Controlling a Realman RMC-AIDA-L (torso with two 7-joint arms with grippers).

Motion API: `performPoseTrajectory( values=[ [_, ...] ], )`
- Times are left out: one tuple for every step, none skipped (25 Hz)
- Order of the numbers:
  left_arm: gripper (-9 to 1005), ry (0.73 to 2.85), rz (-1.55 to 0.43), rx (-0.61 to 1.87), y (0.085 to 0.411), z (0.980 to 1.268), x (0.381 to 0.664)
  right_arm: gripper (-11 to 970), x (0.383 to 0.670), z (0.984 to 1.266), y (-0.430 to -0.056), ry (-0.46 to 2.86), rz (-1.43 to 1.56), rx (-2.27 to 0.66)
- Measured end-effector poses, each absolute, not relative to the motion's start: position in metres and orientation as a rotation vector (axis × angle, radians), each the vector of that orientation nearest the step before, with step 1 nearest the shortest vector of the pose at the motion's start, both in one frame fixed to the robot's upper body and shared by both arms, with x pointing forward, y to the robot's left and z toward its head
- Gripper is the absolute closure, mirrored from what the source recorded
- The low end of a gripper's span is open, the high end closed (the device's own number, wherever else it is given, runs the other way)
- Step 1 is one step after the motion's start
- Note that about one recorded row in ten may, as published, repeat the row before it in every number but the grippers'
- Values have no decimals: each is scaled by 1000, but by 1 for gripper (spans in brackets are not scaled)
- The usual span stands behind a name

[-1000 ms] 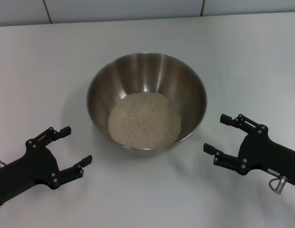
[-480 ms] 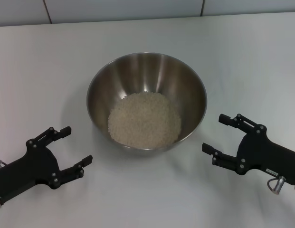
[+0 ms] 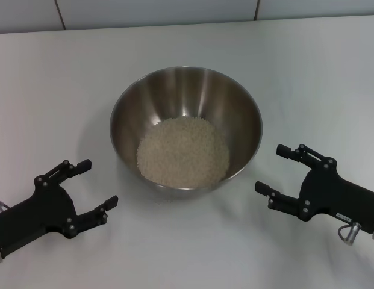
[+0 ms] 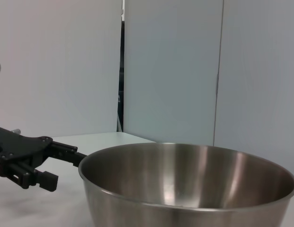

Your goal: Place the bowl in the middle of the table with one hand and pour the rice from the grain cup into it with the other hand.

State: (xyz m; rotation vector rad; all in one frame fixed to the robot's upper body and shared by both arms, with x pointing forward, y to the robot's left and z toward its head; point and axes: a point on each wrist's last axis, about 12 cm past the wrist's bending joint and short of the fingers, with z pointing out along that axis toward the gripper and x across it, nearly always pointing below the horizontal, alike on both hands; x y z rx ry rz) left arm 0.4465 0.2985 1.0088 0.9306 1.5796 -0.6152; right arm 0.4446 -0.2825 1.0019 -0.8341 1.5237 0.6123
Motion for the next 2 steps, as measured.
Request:
performPoseTrajectory(
  values=[
    [135, 1579, -615, 931, 298, 1009, 447, 139, 445, 1002, -282, 1525, 612, -835],
    [135, 1579, -616, 931, 298, 1009, 447, 139, 445, 1002, -282, 1525, 612, -836]
  ],
)
